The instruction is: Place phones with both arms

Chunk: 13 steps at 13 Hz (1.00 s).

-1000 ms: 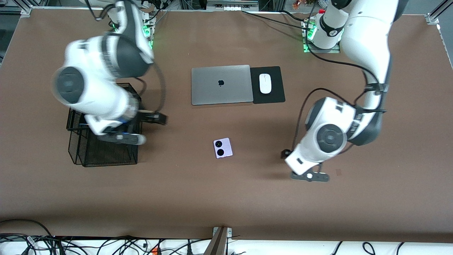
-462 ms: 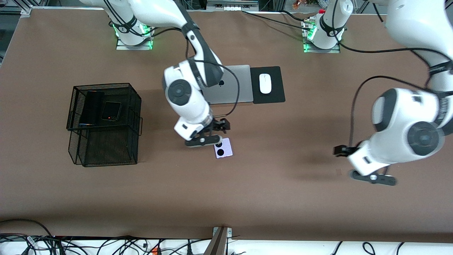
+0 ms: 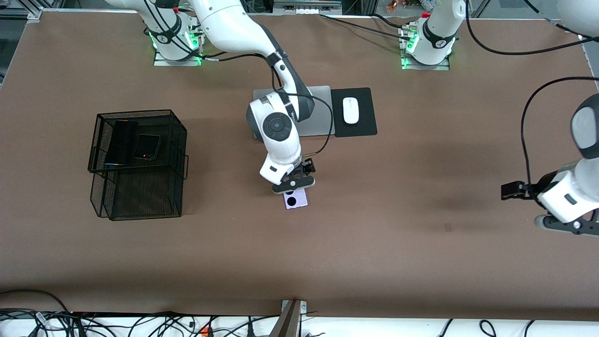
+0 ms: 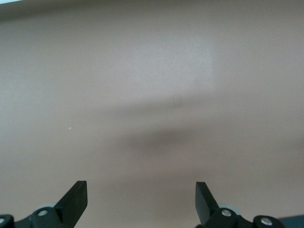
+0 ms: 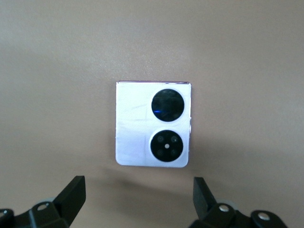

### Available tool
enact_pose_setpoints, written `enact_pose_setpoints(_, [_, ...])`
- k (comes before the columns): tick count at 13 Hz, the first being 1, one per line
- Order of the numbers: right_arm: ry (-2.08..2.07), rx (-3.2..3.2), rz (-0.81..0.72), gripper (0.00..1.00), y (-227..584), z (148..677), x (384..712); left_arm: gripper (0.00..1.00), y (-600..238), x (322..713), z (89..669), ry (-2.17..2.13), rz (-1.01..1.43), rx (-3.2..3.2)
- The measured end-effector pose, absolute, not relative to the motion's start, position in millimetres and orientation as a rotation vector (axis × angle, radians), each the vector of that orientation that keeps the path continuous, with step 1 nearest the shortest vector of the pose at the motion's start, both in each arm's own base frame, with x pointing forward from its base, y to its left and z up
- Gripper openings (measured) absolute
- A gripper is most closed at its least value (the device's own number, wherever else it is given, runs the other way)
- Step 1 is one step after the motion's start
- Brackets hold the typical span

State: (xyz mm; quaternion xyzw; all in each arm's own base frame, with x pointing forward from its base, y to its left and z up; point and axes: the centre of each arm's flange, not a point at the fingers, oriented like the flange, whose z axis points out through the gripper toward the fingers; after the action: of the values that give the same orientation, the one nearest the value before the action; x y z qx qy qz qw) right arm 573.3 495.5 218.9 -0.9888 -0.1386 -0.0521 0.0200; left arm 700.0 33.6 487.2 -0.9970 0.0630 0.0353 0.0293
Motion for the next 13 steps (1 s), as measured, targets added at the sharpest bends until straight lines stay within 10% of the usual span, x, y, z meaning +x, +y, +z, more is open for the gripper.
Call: enact_pose_setpoints(13, [-0.555, -3.049, -0.258, 1.00, 501, 182, 572, 1.00, -42, 605, 612, 0.243, 0.025, -3.055])
